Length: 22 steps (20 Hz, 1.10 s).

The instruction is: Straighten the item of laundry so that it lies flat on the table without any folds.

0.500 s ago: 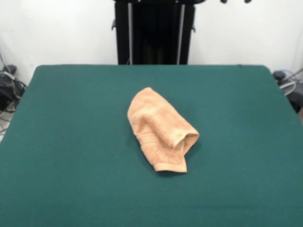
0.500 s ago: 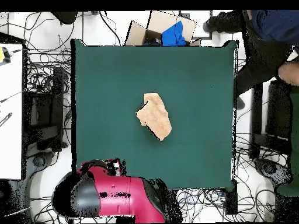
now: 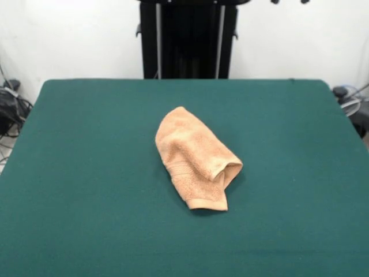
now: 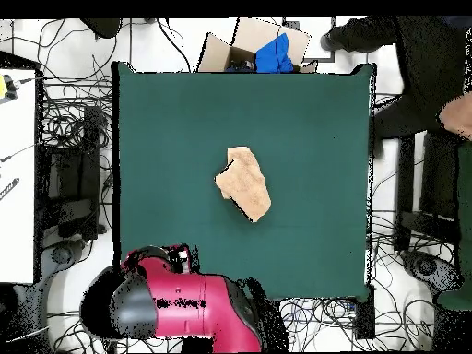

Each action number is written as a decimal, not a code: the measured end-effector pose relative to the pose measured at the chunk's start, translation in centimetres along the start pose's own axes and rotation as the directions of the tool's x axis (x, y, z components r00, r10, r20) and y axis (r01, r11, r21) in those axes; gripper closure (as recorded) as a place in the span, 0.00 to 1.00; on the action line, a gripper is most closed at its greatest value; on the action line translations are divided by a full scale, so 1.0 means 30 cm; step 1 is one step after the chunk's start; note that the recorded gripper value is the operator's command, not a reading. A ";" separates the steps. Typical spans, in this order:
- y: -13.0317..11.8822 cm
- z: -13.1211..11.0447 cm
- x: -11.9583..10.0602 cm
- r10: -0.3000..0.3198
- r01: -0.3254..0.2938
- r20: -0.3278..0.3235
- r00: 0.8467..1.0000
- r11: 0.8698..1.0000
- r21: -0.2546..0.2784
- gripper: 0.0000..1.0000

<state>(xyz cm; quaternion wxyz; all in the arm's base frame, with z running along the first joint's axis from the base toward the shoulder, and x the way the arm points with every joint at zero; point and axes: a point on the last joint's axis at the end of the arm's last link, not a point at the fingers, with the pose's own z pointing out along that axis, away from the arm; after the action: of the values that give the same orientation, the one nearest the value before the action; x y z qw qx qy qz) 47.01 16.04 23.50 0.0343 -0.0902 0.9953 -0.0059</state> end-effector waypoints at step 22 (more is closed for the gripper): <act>-0.044 0.507 0.051 0.054 -0.054 -0.002 0.999 0.998 -0.020 0.00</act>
<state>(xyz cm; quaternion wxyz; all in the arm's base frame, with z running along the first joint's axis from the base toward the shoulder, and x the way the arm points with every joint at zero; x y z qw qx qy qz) 46.82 14.38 8.25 0.0330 -0.0638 0.9974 0.0049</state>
